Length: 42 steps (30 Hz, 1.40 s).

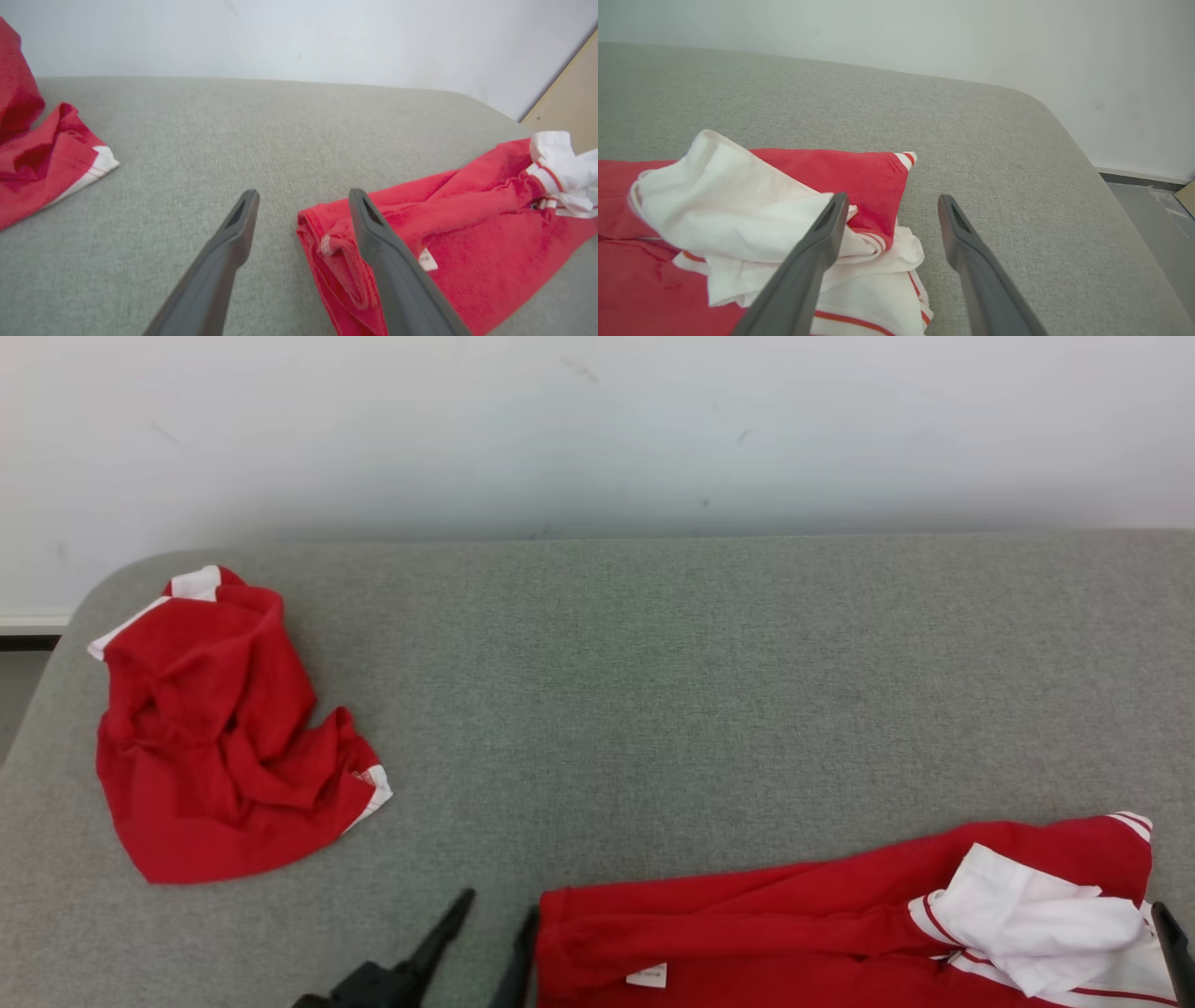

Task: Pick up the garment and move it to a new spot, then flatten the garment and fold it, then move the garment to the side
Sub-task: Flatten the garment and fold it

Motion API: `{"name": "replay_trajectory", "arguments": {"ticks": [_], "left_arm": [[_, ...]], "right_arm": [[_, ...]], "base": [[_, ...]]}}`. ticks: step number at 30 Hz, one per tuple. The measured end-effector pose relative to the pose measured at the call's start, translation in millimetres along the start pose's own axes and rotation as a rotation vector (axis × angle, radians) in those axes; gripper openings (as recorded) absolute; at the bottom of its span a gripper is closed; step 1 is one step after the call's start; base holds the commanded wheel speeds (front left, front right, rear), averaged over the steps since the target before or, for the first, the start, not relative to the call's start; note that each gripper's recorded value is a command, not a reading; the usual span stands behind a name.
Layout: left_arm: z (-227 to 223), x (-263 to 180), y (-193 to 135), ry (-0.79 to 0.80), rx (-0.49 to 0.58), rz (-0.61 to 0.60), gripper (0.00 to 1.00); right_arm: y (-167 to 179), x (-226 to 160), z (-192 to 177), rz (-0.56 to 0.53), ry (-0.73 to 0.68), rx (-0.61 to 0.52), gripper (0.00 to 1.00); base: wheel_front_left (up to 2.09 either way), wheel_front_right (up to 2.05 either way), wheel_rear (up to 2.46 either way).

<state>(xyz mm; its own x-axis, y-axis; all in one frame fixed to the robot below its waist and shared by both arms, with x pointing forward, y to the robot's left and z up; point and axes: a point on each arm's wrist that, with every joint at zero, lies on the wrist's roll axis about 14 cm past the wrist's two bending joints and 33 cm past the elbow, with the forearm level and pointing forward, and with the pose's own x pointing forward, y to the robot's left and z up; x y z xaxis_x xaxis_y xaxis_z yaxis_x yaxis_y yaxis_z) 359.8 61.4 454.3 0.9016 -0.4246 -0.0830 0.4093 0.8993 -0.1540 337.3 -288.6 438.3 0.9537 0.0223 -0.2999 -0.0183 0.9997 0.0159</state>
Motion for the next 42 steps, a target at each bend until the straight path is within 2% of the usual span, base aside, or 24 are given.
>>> {"name": "replay_trajectory", "arguments": {"ticks": [4,8,13,19,25,31,36,37,38,39,40,42], "left_arm": [[35,-5,17,-0.118,0.030,0.115,1.00],[52,-12,30,-0.176,0.065,0.190,1.00],[57,-18,36,-0.194,0.072,0.232,1.00],[57,-26,45,-0.196,0.062,0.272,1.00],[59,-29,50,-0.205,0.063,0.289,1.00],[58,-31,53,-0.203,0.060,0.305,1.00],[55,-33,56,-0.191,0.060,0.313,1.00],[54,-33,56,-0.189,0.059,0.313,1.00],[54,-33,56,-0.188,0.058,0.314,1.00],[53,-33,56,-0.186,0.058,0.314,1.00],[52,-33,57,-0.184,0.057,0.316,1.00],[52,-34,58,-0.183,0.058,0.318,1.00]], "right_arm": [[-9,1,5,-0.033,0.033,0.072,1.00],[2,11,-2,-0.008,0.119,0.091,1.00],[18,20,-23,0.040,0.255,0.044,1.00],[7,23,-45,0.017,0.383,-0.029,1.00],[-2,27,-53,-0.009,0.455,-0.032,1.00],[2,29,-67,-0.003,0.556,0.041,1.00],[18,33,-71,0.038,0.602,0.129,1.00],[23,35,-70,0.055,0.601,0.136,0.50],[29,38,-67,0.074,0.593,0.139,0.50],[35,42,-62,0.095,0.564,0.138,0.05],[42,47,-57,0.115,0.536,0.138,0.00],[53,53,-49,0.142,0.489,0.170,0.00]], "base": [[0.00,0.00,0.00],[0.00,0.00,0.00],[0.00,0.00,0.00],[0.00,0.00,0.00],[0.00,0.00,0.00],[0.00,0.00,0.00],[0.00,0.00,0.00],[0.00,0.00,0.00],[0.00,0.00,0.00],[0.00,0.00,0.00],[0.00,0.00,0.00],[0.00,0.00,0.00]]}}
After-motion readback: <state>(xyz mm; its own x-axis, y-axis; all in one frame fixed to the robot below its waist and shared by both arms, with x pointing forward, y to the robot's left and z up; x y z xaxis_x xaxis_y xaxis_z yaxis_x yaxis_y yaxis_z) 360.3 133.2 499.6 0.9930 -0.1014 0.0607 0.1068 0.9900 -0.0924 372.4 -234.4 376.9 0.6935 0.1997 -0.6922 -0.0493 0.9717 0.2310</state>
